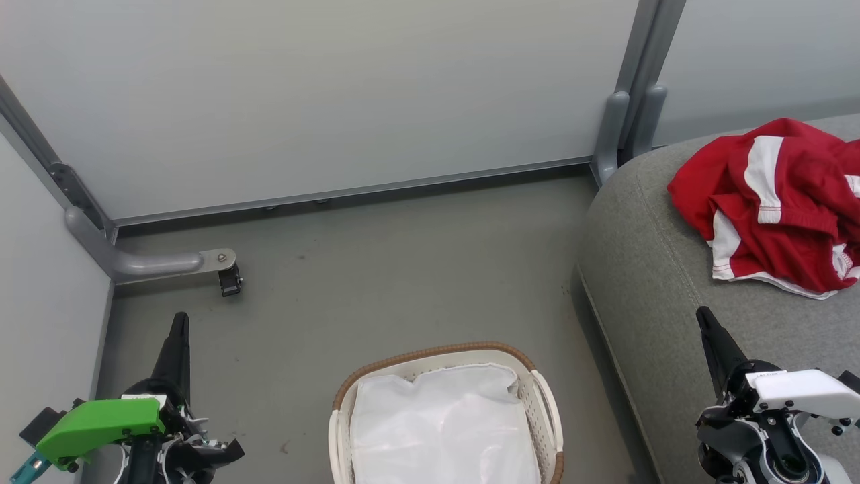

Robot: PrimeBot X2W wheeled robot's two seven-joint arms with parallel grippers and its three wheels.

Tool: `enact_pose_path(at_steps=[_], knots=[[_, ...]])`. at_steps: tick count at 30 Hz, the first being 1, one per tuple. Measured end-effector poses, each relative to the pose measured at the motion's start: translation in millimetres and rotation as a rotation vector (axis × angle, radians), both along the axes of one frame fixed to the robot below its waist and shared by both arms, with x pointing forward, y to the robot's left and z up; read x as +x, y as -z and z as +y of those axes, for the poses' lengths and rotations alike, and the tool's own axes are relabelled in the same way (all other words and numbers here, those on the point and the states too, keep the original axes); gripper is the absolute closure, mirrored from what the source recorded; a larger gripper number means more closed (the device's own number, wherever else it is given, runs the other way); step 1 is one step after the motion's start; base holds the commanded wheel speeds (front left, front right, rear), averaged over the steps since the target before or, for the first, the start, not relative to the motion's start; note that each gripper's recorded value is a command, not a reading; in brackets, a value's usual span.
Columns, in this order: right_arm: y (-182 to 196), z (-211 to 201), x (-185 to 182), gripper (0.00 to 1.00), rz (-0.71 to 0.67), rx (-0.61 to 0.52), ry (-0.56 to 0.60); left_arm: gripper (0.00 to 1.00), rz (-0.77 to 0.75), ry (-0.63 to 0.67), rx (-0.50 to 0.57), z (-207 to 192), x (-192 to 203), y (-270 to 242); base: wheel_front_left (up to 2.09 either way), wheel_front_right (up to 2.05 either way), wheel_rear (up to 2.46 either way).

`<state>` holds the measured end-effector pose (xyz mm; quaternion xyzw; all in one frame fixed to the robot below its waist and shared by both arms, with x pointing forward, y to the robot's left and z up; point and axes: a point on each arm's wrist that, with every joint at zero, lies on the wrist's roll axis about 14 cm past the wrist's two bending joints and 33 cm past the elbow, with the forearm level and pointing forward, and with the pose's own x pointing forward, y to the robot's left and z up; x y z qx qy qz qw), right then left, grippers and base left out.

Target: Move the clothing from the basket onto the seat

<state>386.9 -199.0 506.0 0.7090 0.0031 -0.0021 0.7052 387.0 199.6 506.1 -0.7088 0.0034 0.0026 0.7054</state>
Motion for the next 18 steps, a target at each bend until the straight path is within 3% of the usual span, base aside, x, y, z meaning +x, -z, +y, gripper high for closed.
enact_pose_path(at_steps=[18], knots=[[0.0,0.0,0.0,1.00,0.000,0.000,0.000,1.00,0.000,0.000,-0.002,-0.1,0.0,0.0,0.00,0.00,0.00]])
